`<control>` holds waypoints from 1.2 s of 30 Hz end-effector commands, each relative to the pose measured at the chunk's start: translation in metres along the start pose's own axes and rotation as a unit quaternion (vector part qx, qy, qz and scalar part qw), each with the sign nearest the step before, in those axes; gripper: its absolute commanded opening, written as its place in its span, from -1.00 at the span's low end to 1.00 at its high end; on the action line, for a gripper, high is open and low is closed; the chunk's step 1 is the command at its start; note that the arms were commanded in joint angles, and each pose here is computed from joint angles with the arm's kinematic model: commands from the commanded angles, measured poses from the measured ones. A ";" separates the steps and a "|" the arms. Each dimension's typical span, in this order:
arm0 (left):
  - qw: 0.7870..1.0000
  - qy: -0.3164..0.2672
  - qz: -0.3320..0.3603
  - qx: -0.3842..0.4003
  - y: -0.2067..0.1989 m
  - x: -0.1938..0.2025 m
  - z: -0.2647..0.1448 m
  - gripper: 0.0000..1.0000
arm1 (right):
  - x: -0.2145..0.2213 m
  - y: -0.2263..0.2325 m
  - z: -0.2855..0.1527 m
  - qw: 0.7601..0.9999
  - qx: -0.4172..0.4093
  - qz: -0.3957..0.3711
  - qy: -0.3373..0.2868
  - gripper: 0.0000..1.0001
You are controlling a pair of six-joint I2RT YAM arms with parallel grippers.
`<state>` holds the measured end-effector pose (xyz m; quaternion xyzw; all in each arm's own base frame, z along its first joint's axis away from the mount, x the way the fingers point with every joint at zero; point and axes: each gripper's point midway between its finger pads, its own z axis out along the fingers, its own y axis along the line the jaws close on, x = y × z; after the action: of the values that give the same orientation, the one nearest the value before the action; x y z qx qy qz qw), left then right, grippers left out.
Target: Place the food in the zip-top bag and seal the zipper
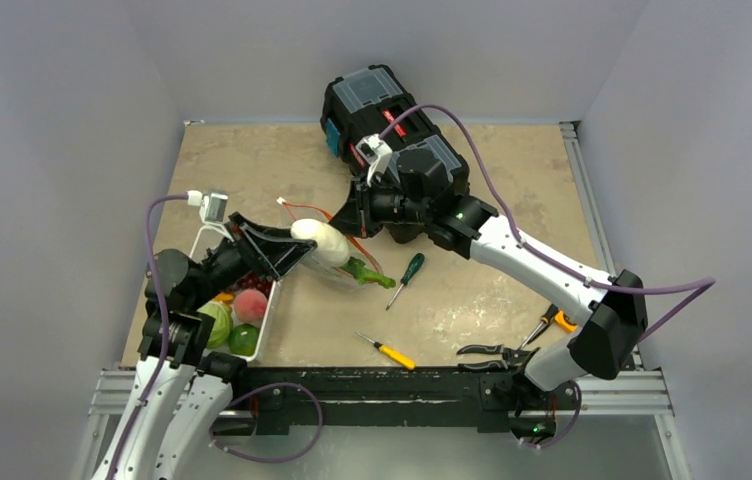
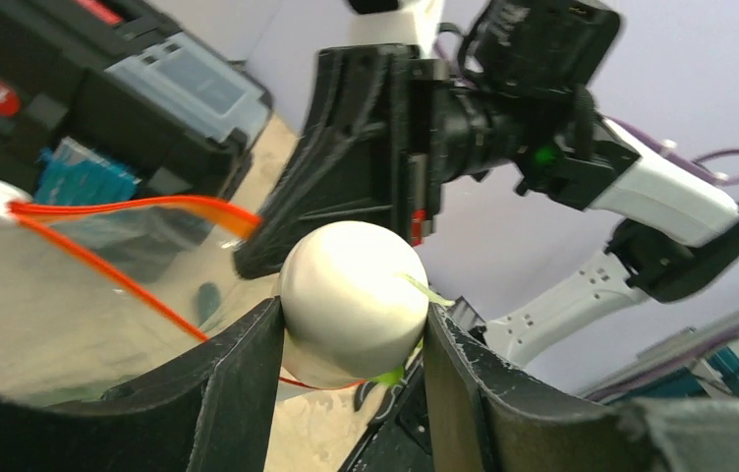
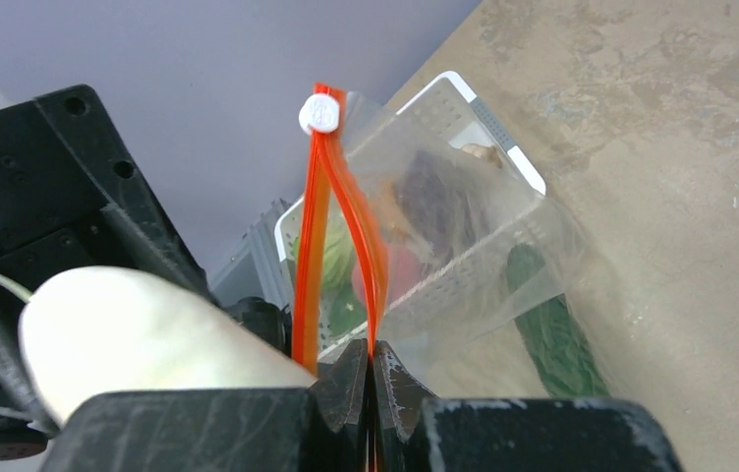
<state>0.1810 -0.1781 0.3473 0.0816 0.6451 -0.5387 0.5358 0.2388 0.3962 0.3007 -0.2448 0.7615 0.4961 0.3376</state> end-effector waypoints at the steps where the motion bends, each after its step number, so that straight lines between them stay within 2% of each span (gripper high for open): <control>1: 0.996 -0.007 0.008 -0.092 0.026 -0.007 -0.004 -1.00 | -0.012 0.020 -0.005 0.999 -0.038 -0.005 -0.023 -1.00; 5: 0.977 -0.014 -0.043 -0.210 0.062 -0.005 -0.016 -1.00 | -0.003 0.021 0.003 0.999 -0.041 0.004 -0.016 -1.00; 7: 0.961 -0.009 -0.091 -0.262 0.078 0.002 -0.022 -1.00 | 0.000 0.018 0.006 0.999 -0.031 0.005 -0.015 -1.00; 11: 0.942 -0.025 -0.167 -0.290 0.089 0.011 -0.024 -1.00 | 0.001 0.015 0.009 0.999 -0.018 0.016 -0.025 -1.00; 16: 0.934 -0.040 -0.225 -0.276 0.088 0.016 -0.019 -1.00 | -0.004 0.011 0.012 0.998 -0.007 0.040 -0.053 -1.00; 24: 0.938 0.048 -0.267 -0.215 0.071 0.042 -0.002 -1.00 | -0.018 0.000 0.015 0.996 0.030 0.033 -0.081 -1.00; 31: 0.940 0.059 -0.276 -0.192 0.057 0.050 -0.009 -0.97 | -0.024 -0.006 0.023 0.996 0.045 0.015 -0.080 -1.00; 33: 0.938 0.057 -0.282 -0.196 0.059 0.053 -0.010 -0.88 | -0.025 -0.006 0.023 0.996 0.045 0.013 -0.081 -1.00; 36: 0.935 0.059 -0.283 -0.205 0.064 0.055 -0.010 -0.58 | -0.026 -0.004 0.023 0.996 0.044 0.013 -0.081 -1.00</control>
<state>0.1976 -0.1656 0.2632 -0.1877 0.7703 -0.5062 0.3393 0.2602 0.4133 0.2754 -0.1739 0.7837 0.4726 0.3636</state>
